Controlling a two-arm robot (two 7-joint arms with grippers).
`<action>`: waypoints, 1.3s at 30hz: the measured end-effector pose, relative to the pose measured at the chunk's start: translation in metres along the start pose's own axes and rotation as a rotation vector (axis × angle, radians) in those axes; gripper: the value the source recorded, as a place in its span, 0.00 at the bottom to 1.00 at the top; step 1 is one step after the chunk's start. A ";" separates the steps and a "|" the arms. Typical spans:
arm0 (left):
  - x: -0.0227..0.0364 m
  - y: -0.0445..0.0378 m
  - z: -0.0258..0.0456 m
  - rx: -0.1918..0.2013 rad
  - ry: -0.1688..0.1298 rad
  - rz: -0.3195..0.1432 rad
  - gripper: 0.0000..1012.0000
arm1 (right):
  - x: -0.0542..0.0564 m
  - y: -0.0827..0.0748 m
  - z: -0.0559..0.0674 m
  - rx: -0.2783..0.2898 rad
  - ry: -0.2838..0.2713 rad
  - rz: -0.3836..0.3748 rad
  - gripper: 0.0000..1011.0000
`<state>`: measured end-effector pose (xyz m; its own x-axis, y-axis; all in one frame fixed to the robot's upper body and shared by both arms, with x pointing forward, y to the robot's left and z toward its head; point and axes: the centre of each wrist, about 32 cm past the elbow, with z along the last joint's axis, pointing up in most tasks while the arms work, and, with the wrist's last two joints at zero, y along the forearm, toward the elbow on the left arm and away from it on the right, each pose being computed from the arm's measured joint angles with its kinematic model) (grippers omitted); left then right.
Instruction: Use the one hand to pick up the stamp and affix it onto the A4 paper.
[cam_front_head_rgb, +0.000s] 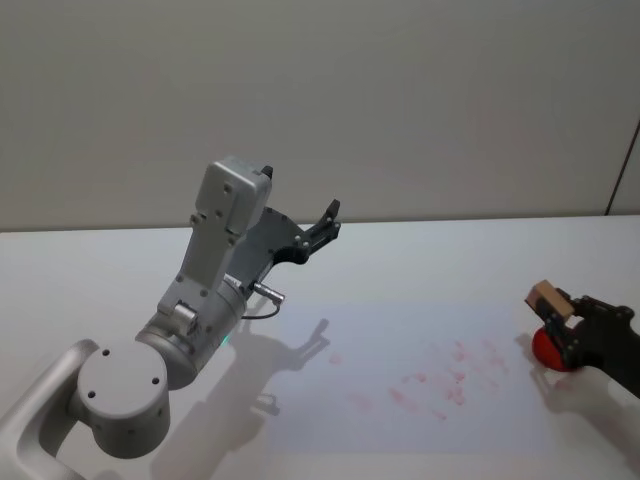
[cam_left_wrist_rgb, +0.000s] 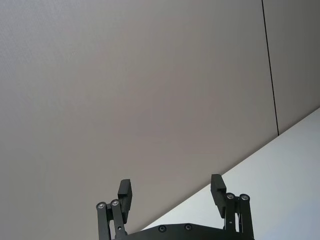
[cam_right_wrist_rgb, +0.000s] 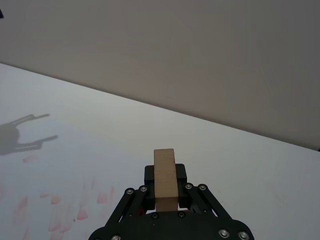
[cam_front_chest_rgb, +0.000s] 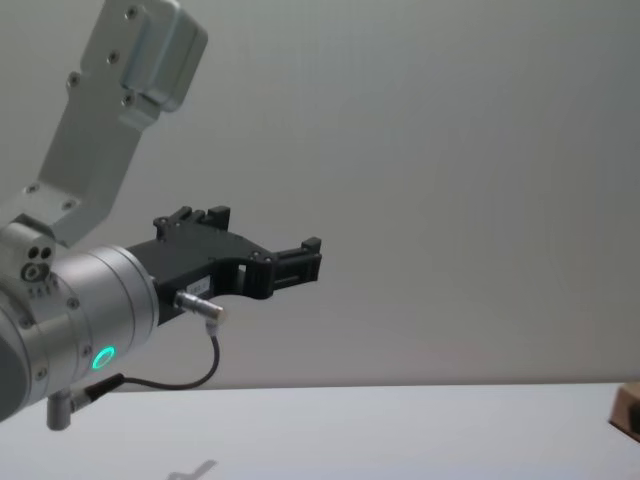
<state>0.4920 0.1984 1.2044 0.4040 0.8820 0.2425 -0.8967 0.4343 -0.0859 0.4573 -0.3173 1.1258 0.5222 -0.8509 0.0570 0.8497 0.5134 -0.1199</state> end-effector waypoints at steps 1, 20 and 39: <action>0.0000 0.0000 0.0000 0.000 0.000 0.000 0.99 | 0.001 -0.001 -0.001 -0.004 -0.002 -0.004 0.22; 0.0000 0.0000 0.0000 0.000 0.000 0.000 0.99 | 0.013 -0.010 -0.017 -0.058 -0.035 -0.039 0.22; 0.0000 0.0000 0.0000 0.000 0.000 0.000 0.99 | 0.010 -0.004 -0.028 -0.095 -0.055 -0.032 0.22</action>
<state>0.4920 0.1984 1.2044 0.4040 0.8820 0.2424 -0.8967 0.4343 -0.0859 0.4572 -0.3313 1.0989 0.5004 -0.8580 0.1163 0.8566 0.4710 -0.2108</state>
